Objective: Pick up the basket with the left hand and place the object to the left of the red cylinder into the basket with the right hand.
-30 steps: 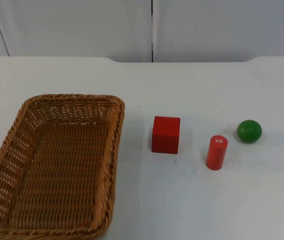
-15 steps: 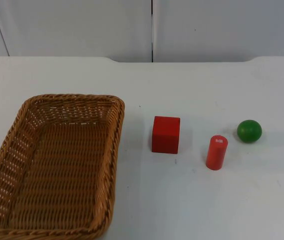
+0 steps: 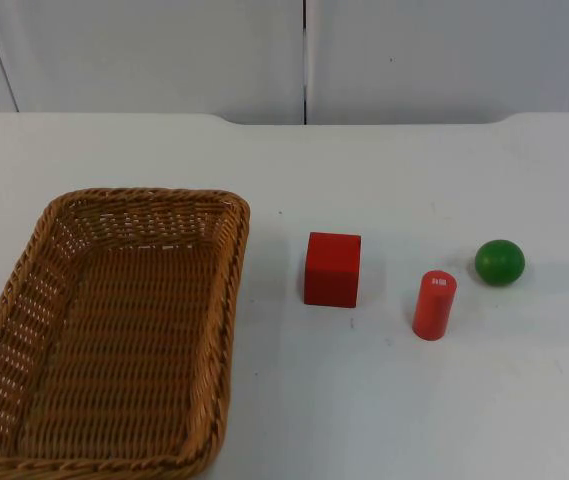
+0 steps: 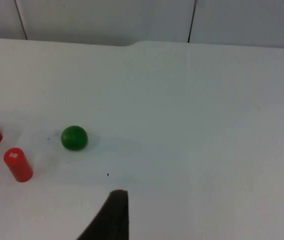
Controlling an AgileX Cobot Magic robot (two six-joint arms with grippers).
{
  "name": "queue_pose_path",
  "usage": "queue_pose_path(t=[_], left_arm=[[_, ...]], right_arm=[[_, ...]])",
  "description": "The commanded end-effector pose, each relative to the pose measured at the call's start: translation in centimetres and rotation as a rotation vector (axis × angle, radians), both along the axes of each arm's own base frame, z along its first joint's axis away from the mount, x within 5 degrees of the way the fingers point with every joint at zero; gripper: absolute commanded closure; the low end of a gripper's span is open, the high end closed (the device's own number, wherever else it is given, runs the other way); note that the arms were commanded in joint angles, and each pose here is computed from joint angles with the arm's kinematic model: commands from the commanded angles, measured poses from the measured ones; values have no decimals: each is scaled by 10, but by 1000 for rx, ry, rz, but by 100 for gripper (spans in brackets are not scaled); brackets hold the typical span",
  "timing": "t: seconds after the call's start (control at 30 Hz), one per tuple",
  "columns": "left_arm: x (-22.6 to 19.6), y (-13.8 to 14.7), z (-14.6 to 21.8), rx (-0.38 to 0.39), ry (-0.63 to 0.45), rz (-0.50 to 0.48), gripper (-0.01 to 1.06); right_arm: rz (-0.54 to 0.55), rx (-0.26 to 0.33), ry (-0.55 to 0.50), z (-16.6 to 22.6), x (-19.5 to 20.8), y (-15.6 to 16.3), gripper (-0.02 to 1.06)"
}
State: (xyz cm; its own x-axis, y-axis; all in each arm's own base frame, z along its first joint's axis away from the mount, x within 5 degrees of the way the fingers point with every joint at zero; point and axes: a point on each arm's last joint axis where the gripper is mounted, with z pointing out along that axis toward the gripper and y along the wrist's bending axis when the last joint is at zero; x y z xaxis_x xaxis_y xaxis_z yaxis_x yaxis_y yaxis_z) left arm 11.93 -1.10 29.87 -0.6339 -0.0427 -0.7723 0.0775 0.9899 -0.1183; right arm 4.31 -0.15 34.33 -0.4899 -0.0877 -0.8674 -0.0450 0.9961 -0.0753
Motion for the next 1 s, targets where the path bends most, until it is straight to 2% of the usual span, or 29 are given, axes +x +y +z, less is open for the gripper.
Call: queue_pose_path(t=[0.0, 0.27, 0.47, 0.77, 0.97], left_arm=[[1, -1, 1, -12, -1, -7, 0], [1, -1, 1, -12, 5, -7, 0], [11, -1, -7, -14, 64, -7, 0], [45, 0, -39, -13, 278, -8, 0], [62, 1, -55, -2, 342, -10, 0]], right_arm=[[-1, 8, 5, 4, 12, 1, -1], [-9, 23, -16, 6, 24, 2, -1], [-8, 23, -21, 12, 32, 2, -1], [-7, 22, 0, 31, 59, 3, -1], [-6, 16, 46, 35, 80, 4, -1]])
